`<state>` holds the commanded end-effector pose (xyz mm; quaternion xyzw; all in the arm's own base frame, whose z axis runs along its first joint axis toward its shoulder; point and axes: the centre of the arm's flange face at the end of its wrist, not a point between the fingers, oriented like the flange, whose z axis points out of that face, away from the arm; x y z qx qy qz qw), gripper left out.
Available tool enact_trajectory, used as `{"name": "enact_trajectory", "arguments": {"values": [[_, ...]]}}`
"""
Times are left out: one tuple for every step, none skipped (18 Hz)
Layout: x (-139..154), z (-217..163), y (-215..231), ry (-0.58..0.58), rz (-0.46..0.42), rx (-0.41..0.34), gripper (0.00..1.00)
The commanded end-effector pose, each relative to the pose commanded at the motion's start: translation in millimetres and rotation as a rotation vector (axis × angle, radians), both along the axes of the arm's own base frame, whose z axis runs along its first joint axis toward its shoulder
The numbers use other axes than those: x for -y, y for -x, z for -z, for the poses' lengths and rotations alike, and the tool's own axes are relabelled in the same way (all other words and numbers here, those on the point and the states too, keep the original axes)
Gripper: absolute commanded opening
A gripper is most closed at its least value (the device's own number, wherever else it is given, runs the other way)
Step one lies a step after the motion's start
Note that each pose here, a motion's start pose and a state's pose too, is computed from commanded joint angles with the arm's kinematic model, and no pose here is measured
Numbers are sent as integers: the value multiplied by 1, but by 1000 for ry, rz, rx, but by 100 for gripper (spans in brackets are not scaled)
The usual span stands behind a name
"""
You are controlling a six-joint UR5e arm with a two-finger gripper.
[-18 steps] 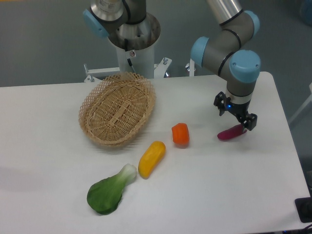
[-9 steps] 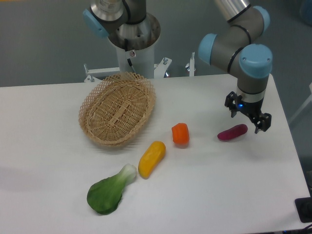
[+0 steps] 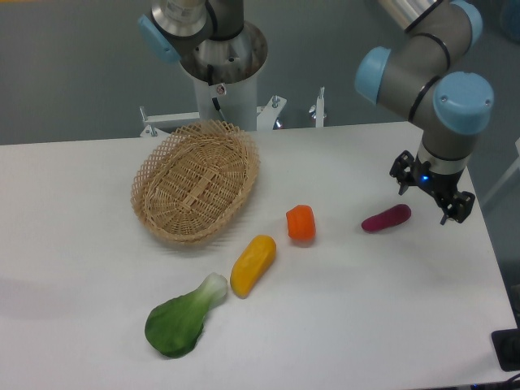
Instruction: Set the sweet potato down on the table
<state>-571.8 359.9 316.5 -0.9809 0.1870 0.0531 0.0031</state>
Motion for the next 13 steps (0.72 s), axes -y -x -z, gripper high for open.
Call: {"name": "enact_trajectory", "arguments": {"values": [[-3,-1,3,-18,-4,2,100],[-4,-1,5,-22,-9,2,100],[-6,-2,6,-25,-10,0,100],[-6,1,8,-22,-10,3,100],[-8,0,8,-23,-7,1,100],[-11,1,6,-20,-3,3,100],[-12,1,6,-18,-1,2,100],[-12,2,5,-17,0,3,100],[-14,2,4,-17,3,3,100],[-15,3,4,-17,3,5,100],[-15,3,4,-15,3,4,100],[-15,4,3,-15,3,6,100],[-15,4,3,-15,3,6,100]]}}
